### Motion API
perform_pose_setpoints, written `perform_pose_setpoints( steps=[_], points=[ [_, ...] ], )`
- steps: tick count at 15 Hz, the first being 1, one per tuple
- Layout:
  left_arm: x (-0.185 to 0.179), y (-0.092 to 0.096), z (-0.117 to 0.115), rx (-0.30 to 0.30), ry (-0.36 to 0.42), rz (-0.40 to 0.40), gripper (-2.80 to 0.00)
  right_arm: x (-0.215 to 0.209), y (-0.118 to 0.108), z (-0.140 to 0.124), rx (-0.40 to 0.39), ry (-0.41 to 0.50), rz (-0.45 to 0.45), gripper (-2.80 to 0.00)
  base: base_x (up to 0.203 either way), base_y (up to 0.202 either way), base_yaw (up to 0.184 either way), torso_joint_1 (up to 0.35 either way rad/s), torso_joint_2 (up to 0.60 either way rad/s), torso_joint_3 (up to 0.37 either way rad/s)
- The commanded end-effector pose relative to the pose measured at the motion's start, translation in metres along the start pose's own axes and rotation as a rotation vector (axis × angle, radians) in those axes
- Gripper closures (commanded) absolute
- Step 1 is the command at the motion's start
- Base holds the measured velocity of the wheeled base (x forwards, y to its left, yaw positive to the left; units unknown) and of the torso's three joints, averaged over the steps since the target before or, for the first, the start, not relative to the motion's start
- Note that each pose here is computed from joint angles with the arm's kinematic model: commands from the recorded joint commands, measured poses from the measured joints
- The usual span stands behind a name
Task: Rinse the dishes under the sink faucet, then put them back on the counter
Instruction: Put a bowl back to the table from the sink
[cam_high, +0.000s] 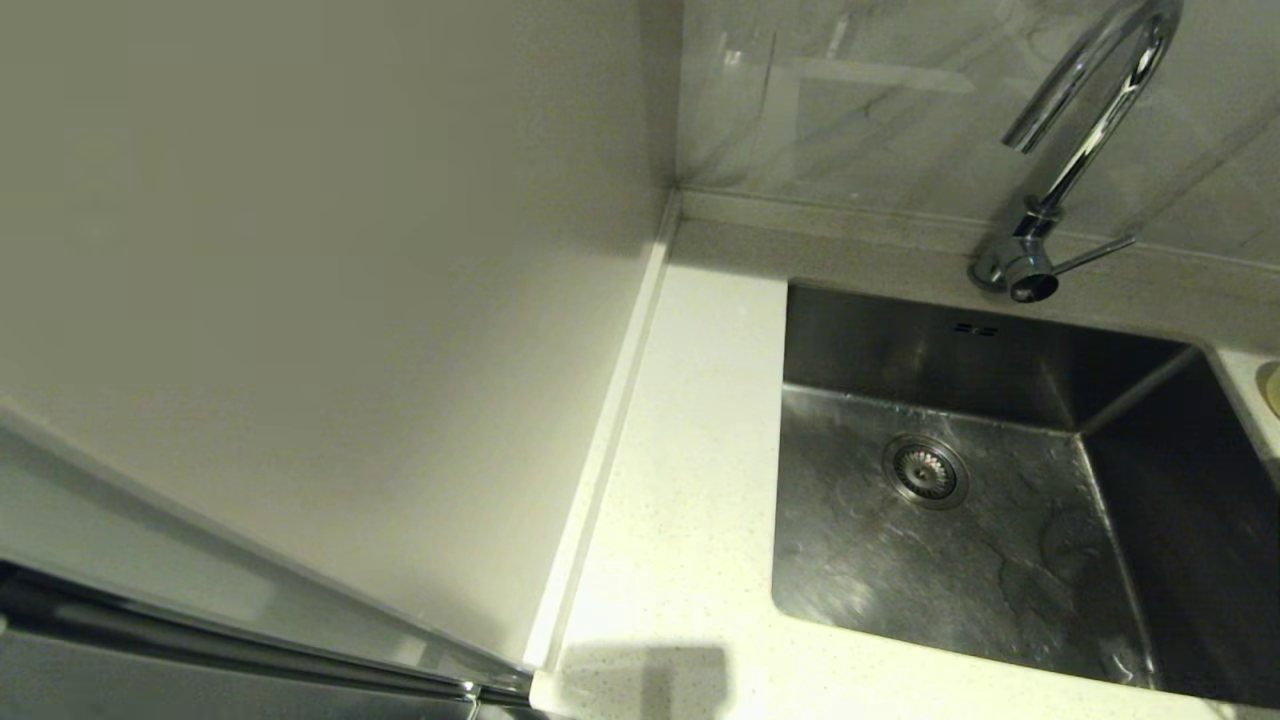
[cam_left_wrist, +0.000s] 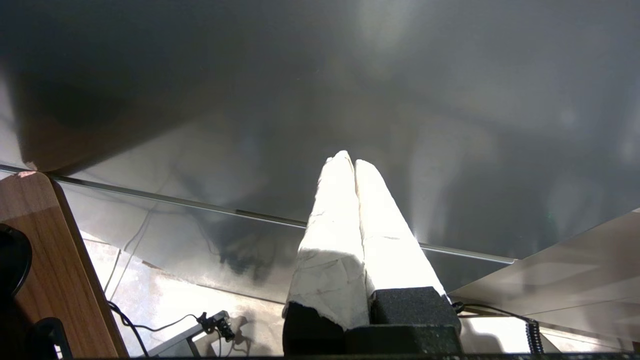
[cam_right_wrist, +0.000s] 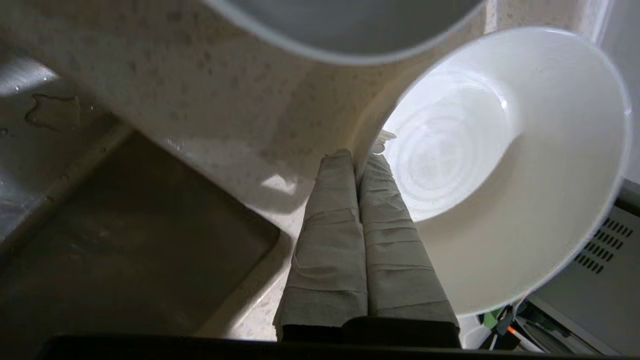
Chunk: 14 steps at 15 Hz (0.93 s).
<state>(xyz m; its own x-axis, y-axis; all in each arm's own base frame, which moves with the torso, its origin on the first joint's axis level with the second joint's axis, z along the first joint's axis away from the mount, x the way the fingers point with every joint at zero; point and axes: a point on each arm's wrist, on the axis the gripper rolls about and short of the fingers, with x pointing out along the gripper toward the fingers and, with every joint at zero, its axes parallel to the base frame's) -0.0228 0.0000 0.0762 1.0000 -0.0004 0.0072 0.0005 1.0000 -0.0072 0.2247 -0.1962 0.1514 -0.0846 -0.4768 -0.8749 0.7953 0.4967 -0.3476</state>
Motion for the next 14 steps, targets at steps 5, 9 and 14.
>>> perform_pose_setpoints(
  steps=[5,9,14],
  points=[
    [0.000,0.000,-0.001,0.000,0.003,0.000,0.00,-0.009,0.016,0.013,-0.024,-0.045,0.066,0.00,0.000,0.000,0.000,0.000,0.00,0.000],
    [0.000,0.000,-0.001,0.000,0.001,-0.001,0.00,-0.016,0.020,0.016,-0.025,-0.076,0.080,0.00,0.000,0.000,0.000,0.000,0.00,0.000],
    [0.000,0.000,-0.001,0.000,0.003,0.000,0.00,-0.023,0.028,0.017,-0.030,-0.095,0.120,0.00,0.000,0.000,0.000,0.000,0.00,0.000]
  ],
)
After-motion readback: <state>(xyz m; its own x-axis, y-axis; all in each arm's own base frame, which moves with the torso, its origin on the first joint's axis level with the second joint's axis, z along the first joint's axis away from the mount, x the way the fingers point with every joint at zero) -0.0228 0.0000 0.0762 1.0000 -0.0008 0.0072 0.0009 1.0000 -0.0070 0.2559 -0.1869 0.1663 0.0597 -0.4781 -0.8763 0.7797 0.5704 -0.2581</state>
